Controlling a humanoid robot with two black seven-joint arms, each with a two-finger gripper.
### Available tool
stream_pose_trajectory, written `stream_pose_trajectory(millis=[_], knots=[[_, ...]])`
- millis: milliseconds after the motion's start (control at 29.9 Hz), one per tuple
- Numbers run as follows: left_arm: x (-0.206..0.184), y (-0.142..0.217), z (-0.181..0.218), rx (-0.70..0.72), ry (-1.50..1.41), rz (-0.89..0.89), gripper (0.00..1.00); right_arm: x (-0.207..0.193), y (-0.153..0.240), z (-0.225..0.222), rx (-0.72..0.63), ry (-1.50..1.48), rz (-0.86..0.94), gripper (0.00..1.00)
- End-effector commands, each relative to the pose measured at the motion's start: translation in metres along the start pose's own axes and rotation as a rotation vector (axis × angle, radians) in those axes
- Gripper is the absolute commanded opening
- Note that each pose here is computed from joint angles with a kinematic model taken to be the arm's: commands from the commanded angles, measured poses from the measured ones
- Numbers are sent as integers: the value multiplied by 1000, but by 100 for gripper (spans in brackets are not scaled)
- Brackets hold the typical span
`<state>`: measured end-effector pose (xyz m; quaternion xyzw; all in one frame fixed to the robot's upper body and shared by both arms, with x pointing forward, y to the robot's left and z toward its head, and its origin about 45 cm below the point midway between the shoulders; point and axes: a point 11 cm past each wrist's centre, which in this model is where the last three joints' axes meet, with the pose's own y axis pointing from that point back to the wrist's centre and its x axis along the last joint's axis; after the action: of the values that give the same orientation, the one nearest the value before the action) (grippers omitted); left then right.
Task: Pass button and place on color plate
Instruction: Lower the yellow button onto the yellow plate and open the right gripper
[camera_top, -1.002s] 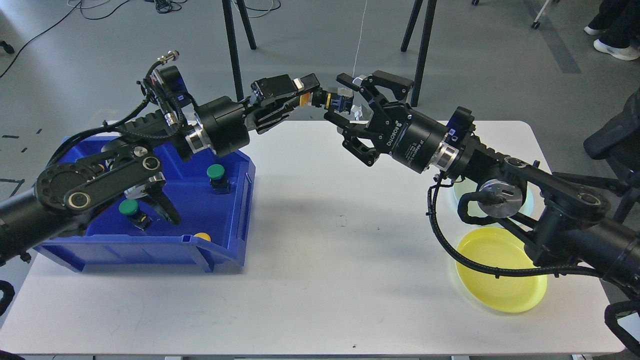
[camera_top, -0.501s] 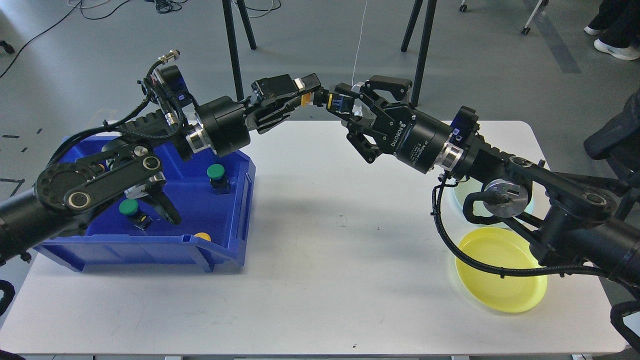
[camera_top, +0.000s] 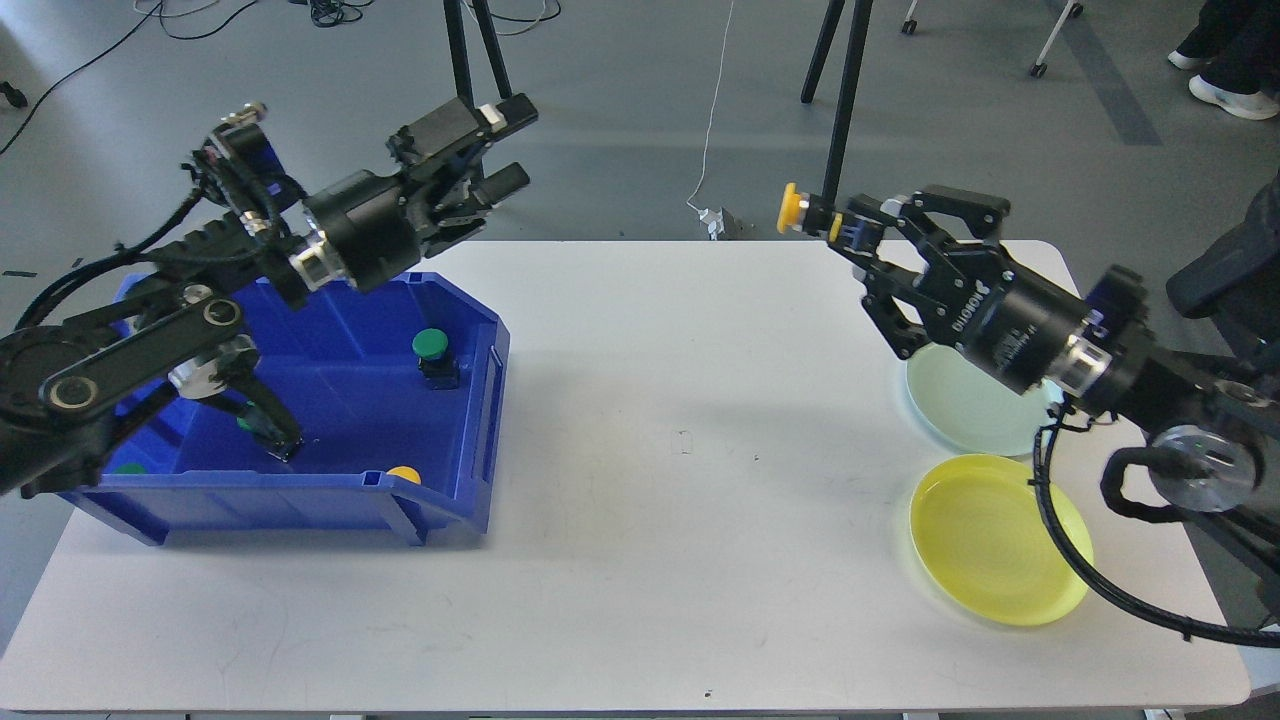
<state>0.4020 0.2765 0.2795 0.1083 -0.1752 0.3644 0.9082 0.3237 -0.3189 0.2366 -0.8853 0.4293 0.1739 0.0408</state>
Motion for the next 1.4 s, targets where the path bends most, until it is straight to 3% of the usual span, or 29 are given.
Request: stream_pose_trajectory(millis=[0, 134, 234, 468, 668, 1203, 1303, 1370], knots=[[9, 59, -27, 215, -278, -122, 99, 29, 77, 33, -102, -48, 182, 0], [13, 98, -55, 422, -662, -340, 99, 39, 130, 74, -128, -226, 341, 0], [19, 122, -80, 546, -767, -422, 99, 42, 151, 93, -119, -332, 424, 0], [48, 173, -126, 794, -810, -461, 99, 44, 156, 136, -79, -479, 544, 0], [38, 164, -156, 838, -780, -487, 99, 47, 154, 148, -98, -479, 608, 0], [26, 149, -167, 822, -759, -498, 98, 44, 157, 179, -147, -514, 669, 3], [27, 150, -171, 839, -759, -495, 97, 42, 153, 177, -133, -519, 651, 7], [26, 149, -172, 839, -759, -496, 96, 43, 151, 175, -119, -522, 649, 21]])
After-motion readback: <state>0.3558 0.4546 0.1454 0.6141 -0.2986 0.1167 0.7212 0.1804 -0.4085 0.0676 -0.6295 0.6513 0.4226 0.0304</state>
